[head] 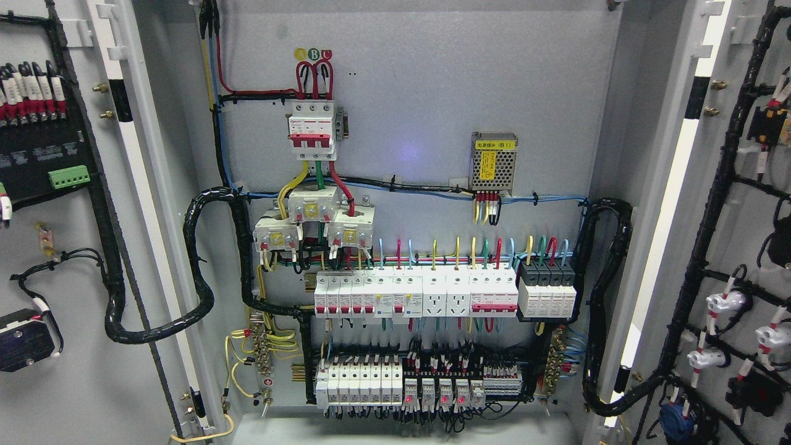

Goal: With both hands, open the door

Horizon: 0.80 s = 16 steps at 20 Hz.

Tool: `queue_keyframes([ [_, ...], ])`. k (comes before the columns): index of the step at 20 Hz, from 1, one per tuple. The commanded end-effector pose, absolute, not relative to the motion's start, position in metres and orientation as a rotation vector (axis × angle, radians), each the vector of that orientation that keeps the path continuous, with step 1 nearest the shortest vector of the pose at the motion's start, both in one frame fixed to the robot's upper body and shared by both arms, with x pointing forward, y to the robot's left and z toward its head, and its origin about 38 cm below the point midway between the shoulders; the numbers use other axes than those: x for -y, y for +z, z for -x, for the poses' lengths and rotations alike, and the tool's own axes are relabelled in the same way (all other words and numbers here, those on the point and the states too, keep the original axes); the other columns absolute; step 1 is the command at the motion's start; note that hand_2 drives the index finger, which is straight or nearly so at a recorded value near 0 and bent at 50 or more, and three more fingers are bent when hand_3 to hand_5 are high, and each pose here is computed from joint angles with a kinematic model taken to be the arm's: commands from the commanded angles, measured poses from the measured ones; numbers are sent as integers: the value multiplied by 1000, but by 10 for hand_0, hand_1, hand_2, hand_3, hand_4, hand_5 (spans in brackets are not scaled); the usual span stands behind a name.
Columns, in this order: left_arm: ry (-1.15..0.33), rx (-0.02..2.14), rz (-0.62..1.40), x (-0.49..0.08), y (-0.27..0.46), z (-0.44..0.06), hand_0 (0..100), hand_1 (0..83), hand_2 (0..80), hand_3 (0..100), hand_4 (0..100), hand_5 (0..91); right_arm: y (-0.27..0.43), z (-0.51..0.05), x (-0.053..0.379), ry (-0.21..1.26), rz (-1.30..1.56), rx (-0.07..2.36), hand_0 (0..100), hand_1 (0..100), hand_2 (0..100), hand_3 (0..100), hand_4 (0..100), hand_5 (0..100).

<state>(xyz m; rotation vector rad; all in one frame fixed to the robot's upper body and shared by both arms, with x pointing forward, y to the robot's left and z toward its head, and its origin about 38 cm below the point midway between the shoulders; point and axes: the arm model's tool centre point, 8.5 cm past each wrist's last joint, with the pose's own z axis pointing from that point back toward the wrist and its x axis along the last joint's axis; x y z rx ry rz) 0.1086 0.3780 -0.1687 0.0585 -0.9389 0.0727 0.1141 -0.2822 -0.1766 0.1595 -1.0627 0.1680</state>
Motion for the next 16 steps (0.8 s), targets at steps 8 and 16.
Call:
queue_keyframes([
  [8, 49, 277, -83, -356, -235, 65, 0, 0, 0, 0, 0, 0, -258, 42, 232, -4, -149, 155, 0, 0, 0, 0, 0, 0],
  [16, -92, -23, 14, -317, -244, 94, 0, 0, 0, 0, 0, 0, -259, 63, 226, 76, -143, 25, 0, 0, 0, 0, 0, 0],
])
